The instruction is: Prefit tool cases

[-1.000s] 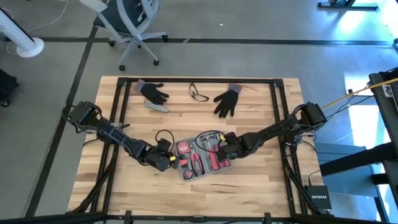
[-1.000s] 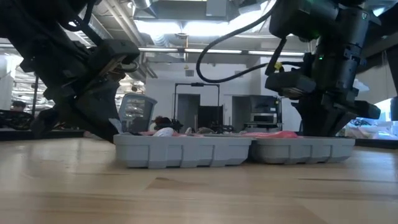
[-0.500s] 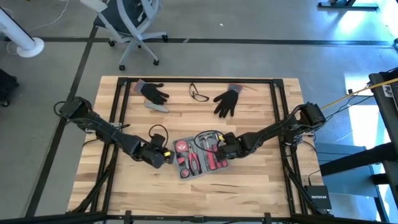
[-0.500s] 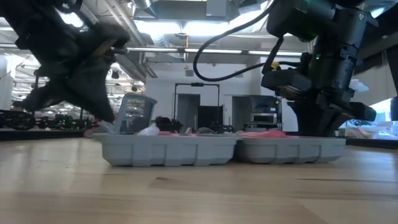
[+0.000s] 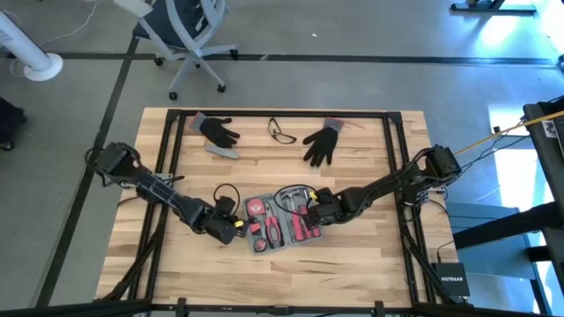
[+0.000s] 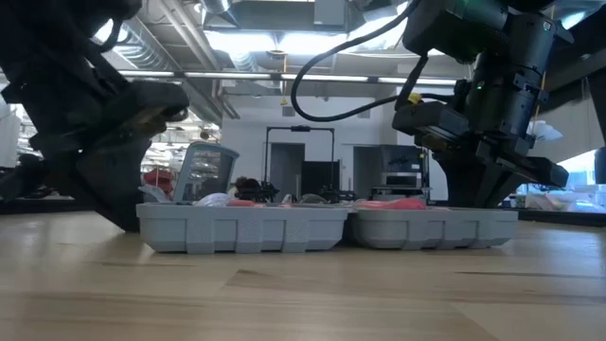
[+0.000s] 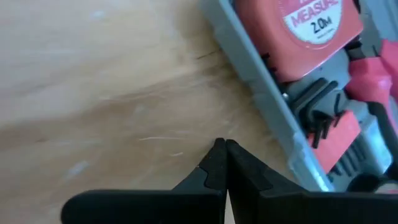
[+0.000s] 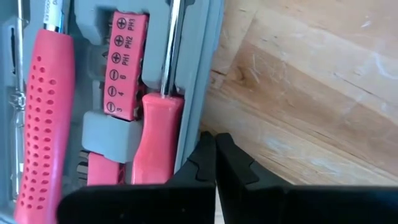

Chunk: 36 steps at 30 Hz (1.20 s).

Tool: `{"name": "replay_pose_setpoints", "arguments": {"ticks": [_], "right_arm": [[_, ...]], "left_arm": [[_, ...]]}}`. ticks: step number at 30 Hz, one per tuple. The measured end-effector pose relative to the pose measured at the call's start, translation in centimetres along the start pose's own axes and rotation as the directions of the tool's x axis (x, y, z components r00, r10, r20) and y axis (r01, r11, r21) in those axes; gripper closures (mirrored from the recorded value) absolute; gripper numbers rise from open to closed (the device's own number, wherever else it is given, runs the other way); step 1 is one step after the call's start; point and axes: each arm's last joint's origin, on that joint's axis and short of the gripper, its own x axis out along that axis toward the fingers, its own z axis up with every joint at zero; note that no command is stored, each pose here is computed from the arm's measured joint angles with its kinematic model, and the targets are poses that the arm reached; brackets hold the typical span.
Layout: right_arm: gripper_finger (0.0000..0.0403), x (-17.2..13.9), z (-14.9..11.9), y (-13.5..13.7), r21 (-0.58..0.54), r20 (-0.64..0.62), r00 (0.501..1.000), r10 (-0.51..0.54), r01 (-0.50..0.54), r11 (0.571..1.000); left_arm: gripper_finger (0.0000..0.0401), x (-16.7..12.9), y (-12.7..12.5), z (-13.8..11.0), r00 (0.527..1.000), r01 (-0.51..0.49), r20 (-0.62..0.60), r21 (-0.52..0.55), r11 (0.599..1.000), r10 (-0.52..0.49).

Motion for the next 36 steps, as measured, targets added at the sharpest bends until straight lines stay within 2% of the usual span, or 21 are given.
{"name": "replay_pose_setpoints", "arguments": {"ticks": [6,12,20,36], "right_arm": [[0.0403,0.0,0.0,0.2,0.002,0.002,1.0,0.016,-0.016,1.0],[0.0403,0.0,0.0,0.2,0.028,0.005,1.0,0.018,-0.018,0.999],[0.0403,0.6,-0.1,0.2,0.033,-0.001,1.0,0.014,-0.014,0.999],[0.0403,0.6,-0.1,0.2,0.035,-0.009,1.0,0.01,-0.009,0.999]], "left_arm": [[0.0401,1.3,-0.7,-0.1,0.996,0.075,0.059,-0.08,0.994,-0.07],[0.0401,1.4,-0.9,0.3,0.994,0.09,0.067,-0.075,0.993,-0.085],[0.0401,0.5,-1.1,0.8,0.991,0.119,0.07,-0.035,0.992,-0.116],[0.0401,-2.4,-1.8,1.9,0.977,0.196,0.092,-0.044,0.98,-0.192]]}}
